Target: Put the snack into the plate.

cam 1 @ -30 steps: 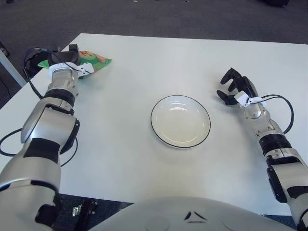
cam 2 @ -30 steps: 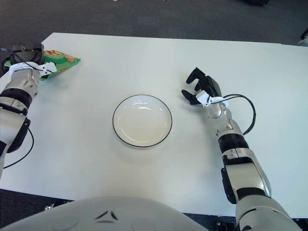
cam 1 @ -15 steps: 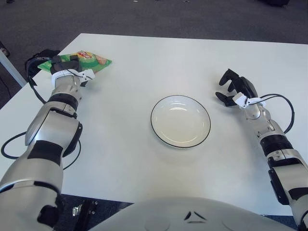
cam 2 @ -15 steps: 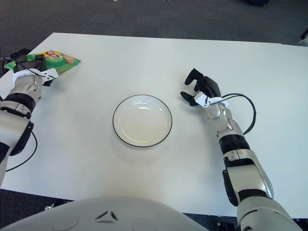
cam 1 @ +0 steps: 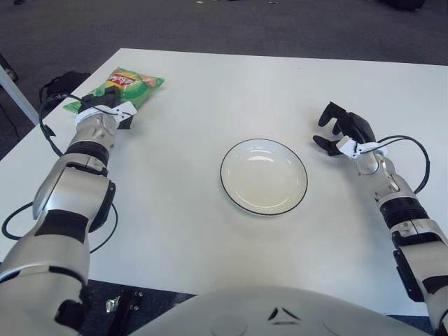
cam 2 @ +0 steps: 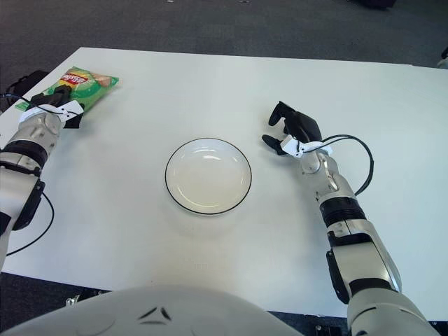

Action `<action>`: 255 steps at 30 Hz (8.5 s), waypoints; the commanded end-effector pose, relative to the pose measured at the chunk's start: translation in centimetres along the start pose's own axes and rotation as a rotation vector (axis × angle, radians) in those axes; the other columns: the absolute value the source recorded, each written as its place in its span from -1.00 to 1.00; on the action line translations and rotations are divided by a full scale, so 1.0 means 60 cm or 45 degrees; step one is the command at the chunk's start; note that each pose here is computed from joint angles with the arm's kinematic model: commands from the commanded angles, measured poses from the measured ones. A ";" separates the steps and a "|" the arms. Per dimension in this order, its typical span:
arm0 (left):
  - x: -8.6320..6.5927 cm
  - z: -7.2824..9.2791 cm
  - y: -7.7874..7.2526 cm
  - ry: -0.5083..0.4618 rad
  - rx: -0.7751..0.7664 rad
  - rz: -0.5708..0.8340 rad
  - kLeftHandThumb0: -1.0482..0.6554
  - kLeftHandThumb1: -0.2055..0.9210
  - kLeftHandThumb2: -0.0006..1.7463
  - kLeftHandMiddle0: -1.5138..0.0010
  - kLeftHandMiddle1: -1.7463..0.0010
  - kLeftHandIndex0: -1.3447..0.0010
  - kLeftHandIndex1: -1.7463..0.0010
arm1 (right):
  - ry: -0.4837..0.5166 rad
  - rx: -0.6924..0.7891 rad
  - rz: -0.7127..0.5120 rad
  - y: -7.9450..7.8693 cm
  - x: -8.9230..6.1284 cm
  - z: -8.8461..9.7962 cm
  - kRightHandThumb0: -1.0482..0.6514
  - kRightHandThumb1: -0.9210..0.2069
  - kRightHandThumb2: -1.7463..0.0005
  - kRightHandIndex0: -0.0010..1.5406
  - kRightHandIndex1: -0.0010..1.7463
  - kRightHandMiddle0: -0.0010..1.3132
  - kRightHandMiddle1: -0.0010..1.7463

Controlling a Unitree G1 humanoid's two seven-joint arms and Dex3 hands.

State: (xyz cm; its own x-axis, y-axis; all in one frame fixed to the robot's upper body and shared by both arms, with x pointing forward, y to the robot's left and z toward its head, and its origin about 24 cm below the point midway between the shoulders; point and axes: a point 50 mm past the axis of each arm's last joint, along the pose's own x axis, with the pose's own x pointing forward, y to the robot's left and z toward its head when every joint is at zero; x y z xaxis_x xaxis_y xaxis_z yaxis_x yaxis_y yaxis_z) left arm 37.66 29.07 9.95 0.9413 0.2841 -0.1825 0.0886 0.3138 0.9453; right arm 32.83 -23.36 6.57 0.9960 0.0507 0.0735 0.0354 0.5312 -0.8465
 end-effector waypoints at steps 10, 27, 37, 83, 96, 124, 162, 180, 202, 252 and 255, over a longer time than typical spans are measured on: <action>-0.026 0.033 -0.033 -0.485 -0.030 0.000 -0.87 1.00 0.44 0.75 -0.47 1.00 0.10 | 0.184 -0.062 0.280 0.065 -0.049 -0.043 0.22 -0.07 -0.31 -0.16 0.70 -0.42 1.00; -0.083 0.055 -0.044 -1.060 -0.091 -0.053 -0.86 1.00 0.44 0.76 0.05 1.00 -0.17 | 0.197 -0.088 0.283 0.065 -0.047 -0.040 0.22 -0.08 -0.31 -0.16 0.71 -0.44 1.00; -0.117 0.071 -0.043 -1.317 -0.107 -0.064 -0.82 1.00 0.40 0.73 0.12 1.00 -0.32 | 0.187 -0.095 0.286 0.067 -0.046 -0.040 0.22 -0.07 -0.33 -0.16 0.74 -0.45 1.00; -0.102 0.105 0.040 -1.317 0.046 0.544 -0.48 0.92 -0.17 0.92 0.19 1.00 -0.05 | 0.168 -0.150 0.301 0.069 -0.046 -0.036 0.22 -0.17 -0.23 -0.21 0.69 -0.45 1.00; -0.127 0.119 0.086 -1.192 0.131 0.767 -0.44 0.62 -0.02 0.73 -0.08 1.00 -0.31 | 0.163 -0.161 0.287 0.070 -0.045 -0.034 0.22 -0.23 -0.17 -0.24 0.66 -0.45 1.00; -0.094 0.251 0.031 -0.519 0.140 0.525 -0.85 1.00 0.02 0.99 0.11 1.00 0.00 | 0.154 -0.185 0.319 0.074 -0.042 -0.032 0.22 -0.26 -0.15 -0.26 0.67 -0.47 1.00; -0.050 0.275 -0.093 -0.087 0.278 0.197 -1.00 1.00 0.21 1.00 1.00 1.00 1.00 | 0.121 -0.195 0.314 0.076 -0.048 -0.034 0.22 -0.19 -0.21 -0.22 0.68 -0.46 1.00; -0.051 0.230 -0.143 -0.029 0.349 0.038 -1.00 1.00 0.19 1.00 1.00 1.00 1.00 | 0.101 -0.222 0.325 0.078 -0.047 -0.027 0.22 -0.18 -0.22 -0.22 0.69 -0.45 1.00; -0.049 0.209 -0.152 0.069 0.324 -0.120 -1.00 1.00 0.21 1.00 1.00 1.00 1.00 | 0.087 -0.249 0.355 0.073 -0.050 -0.026 0.22 -0.19 -0.22 -0.23 0.71 -0.48 1.00; -0.048 0.180 -0.161 -0.220 -0.027 0.129 -0.48 -0.58 0.91 -0.77 -1.00 -0.27 -1.00 | 0.094 -0.272 0.386 0.068 -0.054 -0.025 0.22 -0.21 -0.20 -0.24 0.70 -0.48 1.00; -0.047 0.177 -0.158 -0.224 -0.033 0.138 -0.47 -0.54 0.88 -0.77 -1.00 -0.24 -1.00 | 0.096 -0.272 0.392 0.068 -0.054 -0.025 0.22 -0.21 -0.20 -0.24 0.71 -0.49 1.00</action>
State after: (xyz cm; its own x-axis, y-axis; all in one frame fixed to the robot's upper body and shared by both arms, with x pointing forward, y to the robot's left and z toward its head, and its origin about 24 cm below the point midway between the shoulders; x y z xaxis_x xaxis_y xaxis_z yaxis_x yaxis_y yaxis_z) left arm 39.51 14.62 8.74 0.9835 0.1156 0.1389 -0.1684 0.3072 0.9366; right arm 32.10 -22.41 6.90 0.9914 0.1306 0.0072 -0.0382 0.3415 -0.9391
